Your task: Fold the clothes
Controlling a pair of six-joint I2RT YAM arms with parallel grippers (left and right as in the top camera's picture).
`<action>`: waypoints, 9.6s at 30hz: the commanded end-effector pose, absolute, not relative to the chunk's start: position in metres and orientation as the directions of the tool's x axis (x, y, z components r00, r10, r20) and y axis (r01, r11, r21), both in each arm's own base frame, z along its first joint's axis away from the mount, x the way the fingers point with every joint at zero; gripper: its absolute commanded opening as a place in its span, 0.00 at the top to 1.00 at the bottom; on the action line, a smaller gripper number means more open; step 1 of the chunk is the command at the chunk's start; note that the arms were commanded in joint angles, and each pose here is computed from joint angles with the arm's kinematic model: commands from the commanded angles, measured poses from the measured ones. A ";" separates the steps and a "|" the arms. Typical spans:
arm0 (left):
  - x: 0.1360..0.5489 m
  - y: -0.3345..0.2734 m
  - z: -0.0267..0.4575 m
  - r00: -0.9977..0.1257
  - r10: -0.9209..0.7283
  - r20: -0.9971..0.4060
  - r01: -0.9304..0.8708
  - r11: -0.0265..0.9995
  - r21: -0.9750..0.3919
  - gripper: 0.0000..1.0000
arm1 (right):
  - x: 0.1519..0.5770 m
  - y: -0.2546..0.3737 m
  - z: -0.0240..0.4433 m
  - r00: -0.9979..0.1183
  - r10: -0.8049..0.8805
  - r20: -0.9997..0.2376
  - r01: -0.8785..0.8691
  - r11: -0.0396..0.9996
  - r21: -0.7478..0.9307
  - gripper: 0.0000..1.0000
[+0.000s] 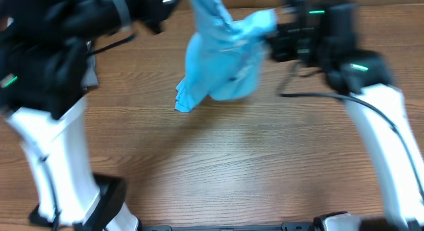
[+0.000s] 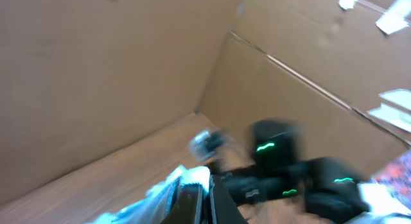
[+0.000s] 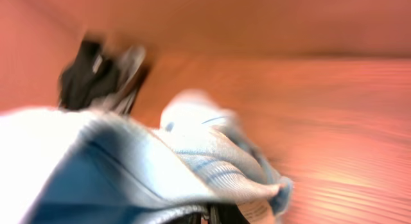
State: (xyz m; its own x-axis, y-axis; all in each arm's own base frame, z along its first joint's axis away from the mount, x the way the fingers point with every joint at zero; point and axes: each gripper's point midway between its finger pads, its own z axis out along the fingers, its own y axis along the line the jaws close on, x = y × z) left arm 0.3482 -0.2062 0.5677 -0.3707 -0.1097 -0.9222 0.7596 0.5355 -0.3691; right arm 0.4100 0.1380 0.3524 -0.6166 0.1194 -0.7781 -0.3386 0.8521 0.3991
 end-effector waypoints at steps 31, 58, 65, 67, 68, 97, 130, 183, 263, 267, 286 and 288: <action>0.511 0.020 0.301 -0.820 -0.283 -0.497 0.053 0.827 -0.559 0.26 | 0.342 0.216 0.307 -0.792 0.100 -0.602 -0.144 0.928 0.344 0.00; 0.366 -0.178 0.142 -0.937 0.329 0.121 0.250 0.868 -0.428 0.24 | 0.337 -0.051 0.162 -0.775 0.624 -0.106 0.623 0.781 0.040 0.04; 0.327 -0.186 0.109 -0.872 0.418 0.257 0.298 0.867 -0.399 0.23 | 0.324 -0.049 0.126 -0.782 0.622 0.034 0.621 0.783 -0.042 0.11; 0.320 -0.182 0.102 -0.861 0.416 0.294 0.290 0.874 -0.389 0.23 | 0.318 -0.048 0.113 -0.781 0.622 0.059 0.620 0.783 -0.058 0.18; 0.317 -0.181 0.100 -0.857 0.414 0.306 0.285 0.876 -0.389 0.23 | 0.316 -0.048 0.108 -0.780 0.623 0.065 0.620 0.782 -0.062 0.20; 0.255 -0.142 0.001 -0.806 0.259 0.533 0.157 0.961 -0.229 0.23 | 0.328 -0.049 0.038 -0.775 0.631 0.016 0.631 0.774 0.048 0.31; 0.253 -0.144 -0.006 -0.809 0.267 0.523 0.157 0.956 -0.247 0.48 | 0.323 -0.055 0.004 -0.805 0.592 -0.044 0.591 0.806 0.033 0.57; 0.367 -0.089 0.103 -0.987 0.066 0.145 0.021 0.955 -0.295 0.96 | 0.425 -0.149 0.196 -0.639 0.639 -0.428 0.644 0.749 0.157 0.96; 0.265 -0.241 -0.027 -0.761 0.588 0.274 0.602 0.797 -0.039 0.96 | 0.395 -0.156 0.175 -0.649 0.713 -0.265 0.689 0.698 0.192 0.00; 0.269 -0.231 -0.013 -0.777 0.555 0.297 0.581 0.814 -0.001 0.96 | 0.395 -0.156 0.175 -0.649 0.714 -0.265 0.690 0.698 0.192 0.00; 0.317 -0.125 0.182 -0.974 0.222 -0.052 0.220 0.975 0.037 0.96 | 0.361 -0.142 0.132 -0.643 0.760 -0.094 0.749 0.650 0.129 0.00; 0.315 -0.097 0.192 -0.989 0.135 -0.061 0.129 0.988 0.090 0.96 | 0.352 -0.138 0.119 -0.646 0.761 -0.060 0.753 0.648 0.112 0.00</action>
State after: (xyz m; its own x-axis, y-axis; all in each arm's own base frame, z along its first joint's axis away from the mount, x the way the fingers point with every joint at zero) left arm 0.3118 -0.1286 0.1744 -0.9687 0.2476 -0.0196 0.2472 0.9687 0.0215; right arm 0.3609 -0.1419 0.1348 -0.6559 0.7474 -0.1055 0.7369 0.6643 0.1253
